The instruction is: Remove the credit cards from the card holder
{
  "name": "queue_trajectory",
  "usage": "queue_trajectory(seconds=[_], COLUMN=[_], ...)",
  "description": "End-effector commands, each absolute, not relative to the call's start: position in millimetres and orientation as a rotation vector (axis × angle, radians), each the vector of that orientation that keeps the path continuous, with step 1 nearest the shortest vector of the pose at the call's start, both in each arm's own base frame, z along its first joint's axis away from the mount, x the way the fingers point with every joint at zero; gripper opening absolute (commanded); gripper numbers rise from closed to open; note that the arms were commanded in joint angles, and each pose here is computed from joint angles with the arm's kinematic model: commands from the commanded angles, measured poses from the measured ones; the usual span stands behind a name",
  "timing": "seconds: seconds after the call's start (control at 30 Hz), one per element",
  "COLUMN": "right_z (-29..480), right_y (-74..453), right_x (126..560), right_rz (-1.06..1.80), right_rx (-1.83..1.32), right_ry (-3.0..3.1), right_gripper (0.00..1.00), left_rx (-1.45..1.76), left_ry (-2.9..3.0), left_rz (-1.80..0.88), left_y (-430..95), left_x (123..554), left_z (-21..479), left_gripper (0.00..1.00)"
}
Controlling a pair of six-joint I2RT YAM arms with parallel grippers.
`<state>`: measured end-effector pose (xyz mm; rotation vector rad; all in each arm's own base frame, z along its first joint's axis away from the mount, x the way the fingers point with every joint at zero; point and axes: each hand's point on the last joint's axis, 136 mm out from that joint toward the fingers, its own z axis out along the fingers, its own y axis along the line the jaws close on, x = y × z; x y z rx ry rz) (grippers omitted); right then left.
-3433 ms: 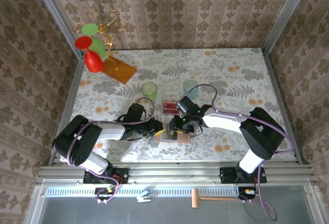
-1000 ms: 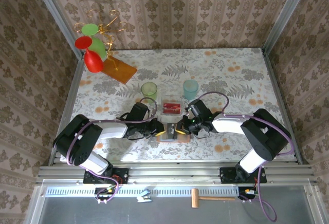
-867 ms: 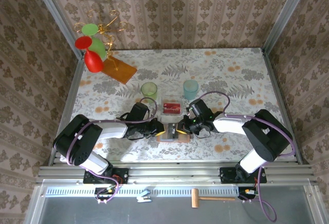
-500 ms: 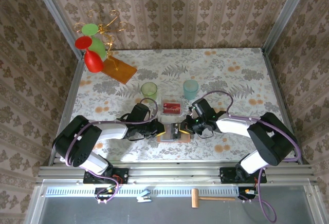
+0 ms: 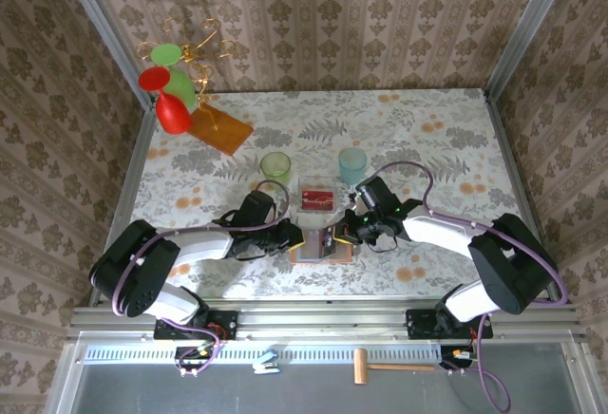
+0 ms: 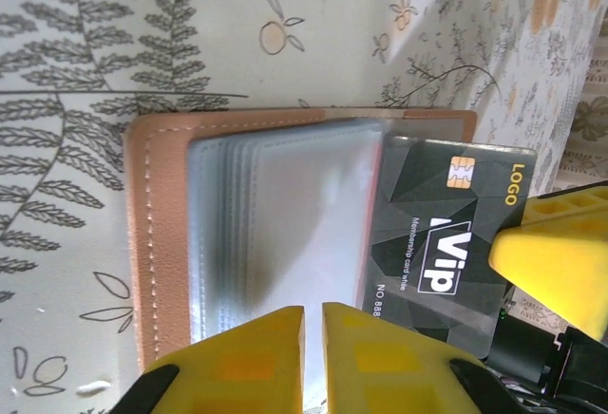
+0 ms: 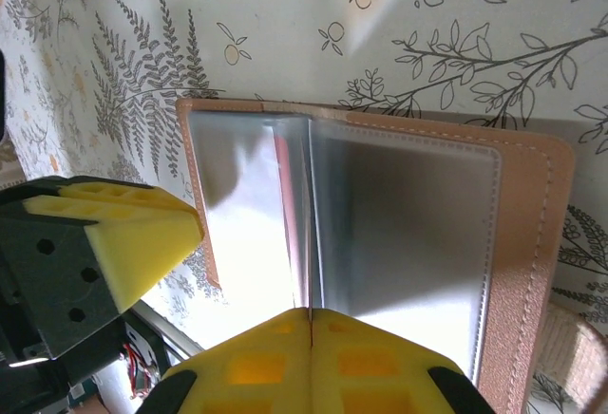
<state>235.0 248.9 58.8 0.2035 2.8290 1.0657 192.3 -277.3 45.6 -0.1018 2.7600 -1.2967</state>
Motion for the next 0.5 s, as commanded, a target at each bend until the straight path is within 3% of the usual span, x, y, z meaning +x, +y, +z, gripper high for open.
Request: queue_trajectory(seconds=[0.0,0.2,0.47], right_z=[74.3,86.9,115.0], right_y=[244.1,237.9,236.0], right_x=[239.9,243.7,256.6], right_rz=[1.011,0.912,0.809], right_rx=[0.162,0.057,-0.115], right_ry=[2.81,2.816,2.776], right_gripper=[0.04,0.01,0.0], left_rx=[-0.077,0.015,0.157], left_ry=[2.685,2.561,2.422], left_rz=[-1.303,-1.282,-1.04], left_y=[-277.3,-265.5,-216.5], left_x=[201.1,217.0,237.6], left_z=[62.3,95.0,148.2], left_gripper=[0.17,0.26,0.34])
